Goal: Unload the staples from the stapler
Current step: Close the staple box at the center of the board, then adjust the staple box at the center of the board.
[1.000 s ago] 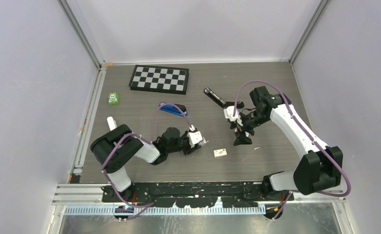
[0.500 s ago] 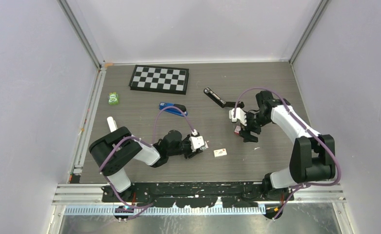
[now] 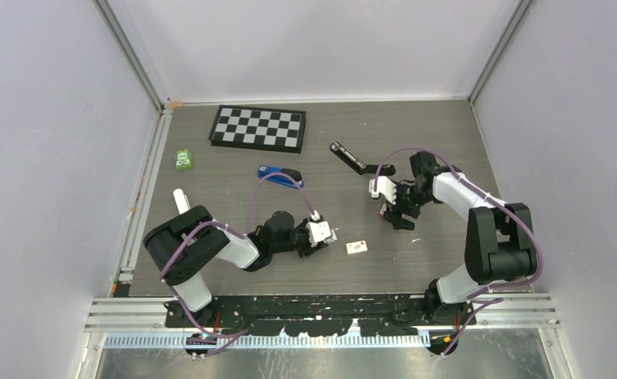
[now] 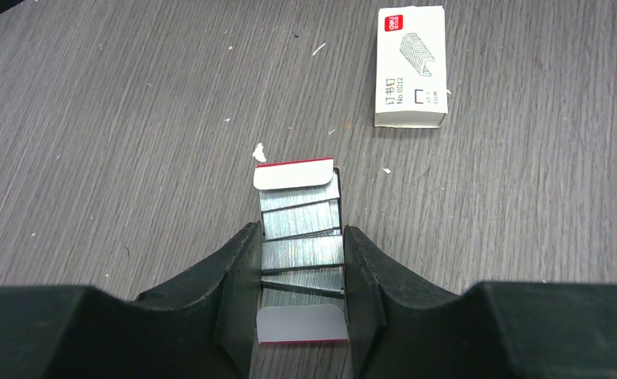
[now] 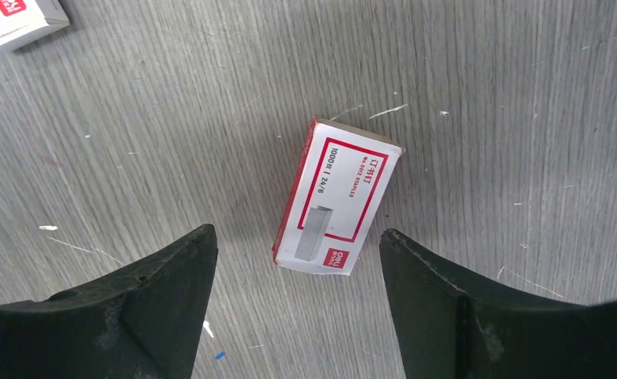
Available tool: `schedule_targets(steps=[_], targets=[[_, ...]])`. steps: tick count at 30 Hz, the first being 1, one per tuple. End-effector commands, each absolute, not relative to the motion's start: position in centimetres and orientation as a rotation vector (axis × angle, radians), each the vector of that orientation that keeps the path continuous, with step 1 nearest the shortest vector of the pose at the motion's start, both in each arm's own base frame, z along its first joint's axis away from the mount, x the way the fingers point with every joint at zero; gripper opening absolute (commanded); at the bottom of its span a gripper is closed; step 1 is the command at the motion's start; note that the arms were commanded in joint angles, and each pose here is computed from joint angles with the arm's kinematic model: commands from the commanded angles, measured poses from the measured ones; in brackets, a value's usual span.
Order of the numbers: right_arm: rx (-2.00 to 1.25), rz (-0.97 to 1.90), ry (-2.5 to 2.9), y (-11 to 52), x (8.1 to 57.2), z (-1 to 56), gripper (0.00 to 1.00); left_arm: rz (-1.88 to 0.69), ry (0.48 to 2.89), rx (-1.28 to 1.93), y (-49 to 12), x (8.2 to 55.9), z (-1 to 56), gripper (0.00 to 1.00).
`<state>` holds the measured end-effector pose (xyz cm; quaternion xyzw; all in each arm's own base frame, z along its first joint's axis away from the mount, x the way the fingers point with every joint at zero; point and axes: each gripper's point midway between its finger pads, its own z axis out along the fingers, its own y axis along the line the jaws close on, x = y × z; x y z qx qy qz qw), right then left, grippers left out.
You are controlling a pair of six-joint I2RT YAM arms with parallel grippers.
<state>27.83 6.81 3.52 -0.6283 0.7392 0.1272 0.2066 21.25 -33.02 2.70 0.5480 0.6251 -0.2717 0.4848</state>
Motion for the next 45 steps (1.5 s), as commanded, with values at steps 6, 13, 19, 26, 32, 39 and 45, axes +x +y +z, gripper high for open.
schedule_targets(steps=[6, 13, 19, 26, 32, 39, 45], targets=[[-1.709, 0.306, 2.057, 6.8, 29.5, 2.6, 0.77, -0.654, 1.491, 1.306, -32.7, 21.1, 2.8, 0.37], [-1.685, 0.296, 2.095, 6.6, 30.1, 2.0, 0.72, -0.658, 1.484, 1.288, -32.7, 21.1, 2.8, 0.42], [-1.695, 0.332, 2.098, 6.8, 29.7, 1.7, 0.6, -0.663, 1.496, 1.285, -32.7, 21.1, 2.6, 0.46], [-1.743, 0.401, 2.041, 7.5, 28.8, 1.9, 0.47, -0.674, 1.499, 1.286, -32.7, 21.0, 2.4, 0.46], [-1.777, 0.433, 1.987, 8.3, 28.4, 2.1, 0.44, -0.688, 1.484, 1.282, -32.7, 20.9, 2.5, 0.45], [-1.944, 0.437, 1.853, 11.2, 27.6, 2.3, 0.44, -0.723, 1.473, 1.28, -32.9, 20.8, 2.5, 0.45], [-2.027, 0.426, 1.769, 13.6, 27.8, 2.6, 0.44, -0.74, 1.473, 1.27, -32.9, 21.1, 2.7, 0.45]])
